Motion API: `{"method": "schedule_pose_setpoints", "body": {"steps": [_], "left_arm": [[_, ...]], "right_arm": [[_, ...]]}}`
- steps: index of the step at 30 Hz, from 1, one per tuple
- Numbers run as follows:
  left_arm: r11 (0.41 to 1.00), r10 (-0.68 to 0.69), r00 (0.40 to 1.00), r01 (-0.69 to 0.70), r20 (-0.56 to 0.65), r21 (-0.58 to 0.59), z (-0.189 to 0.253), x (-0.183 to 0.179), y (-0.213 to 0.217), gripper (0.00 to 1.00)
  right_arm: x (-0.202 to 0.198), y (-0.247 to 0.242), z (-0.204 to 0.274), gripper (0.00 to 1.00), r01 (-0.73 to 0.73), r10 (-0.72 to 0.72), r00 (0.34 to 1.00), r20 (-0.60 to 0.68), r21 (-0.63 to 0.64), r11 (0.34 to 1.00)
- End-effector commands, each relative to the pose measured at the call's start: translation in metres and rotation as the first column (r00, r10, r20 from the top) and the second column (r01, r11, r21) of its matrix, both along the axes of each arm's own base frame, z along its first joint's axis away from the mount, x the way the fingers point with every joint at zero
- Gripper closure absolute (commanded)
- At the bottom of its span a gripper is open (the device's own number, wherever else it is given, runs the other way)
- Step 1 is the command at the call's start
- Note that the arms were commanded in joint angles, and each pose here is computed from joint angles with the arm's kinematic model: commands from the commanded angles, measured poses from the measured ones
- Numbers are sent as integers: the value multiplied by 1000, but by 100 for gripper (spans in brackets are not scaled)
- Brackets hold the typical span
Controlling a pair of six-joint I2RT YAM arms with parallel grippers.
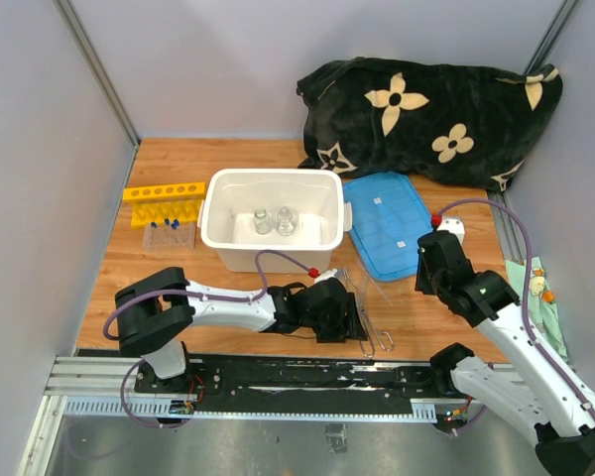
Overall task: Organize the chemistry lab equipment
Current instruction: Pick up the chemistry item at the center of the board.
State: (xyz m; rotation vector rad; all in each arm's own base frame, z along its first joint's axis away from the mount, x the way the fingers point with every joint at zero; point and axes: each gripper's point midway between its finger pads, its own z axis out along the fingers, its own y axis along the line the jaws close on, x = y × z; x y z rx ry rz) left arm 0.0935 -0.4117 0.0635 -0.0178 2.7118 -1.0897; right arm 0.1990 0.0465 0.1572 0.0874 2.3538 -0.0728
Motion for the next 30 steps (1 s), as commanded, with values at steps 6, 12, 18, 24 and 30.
{"method": "schedule_pose_setpoints", "body": {"steps": [6,12,18,24,30], "left_arm": [[994,0,992,-13,127,105,9,22,4,34],[976,-84,961,26,263,216,34,34,15,34],[911,-237,896,70,375,407,48,47,16,35],[829,-357,845,90,399,552,39,60,19,37],[735,-420,826,67,375,675,9,70,32,39]], "right_arm": [[2,2,-6,71,-17,17,1000,17,-9,1000],[4,5,-11,71,-24,24,1000,1,-9,1000],[6,5,-9,71,-26,26,1000,4,-14,1000],[4,0,0,71,-15,16,999,31,-18,1000],[2,-4,8,71,-5,6,999,53,-20,1000]]}}
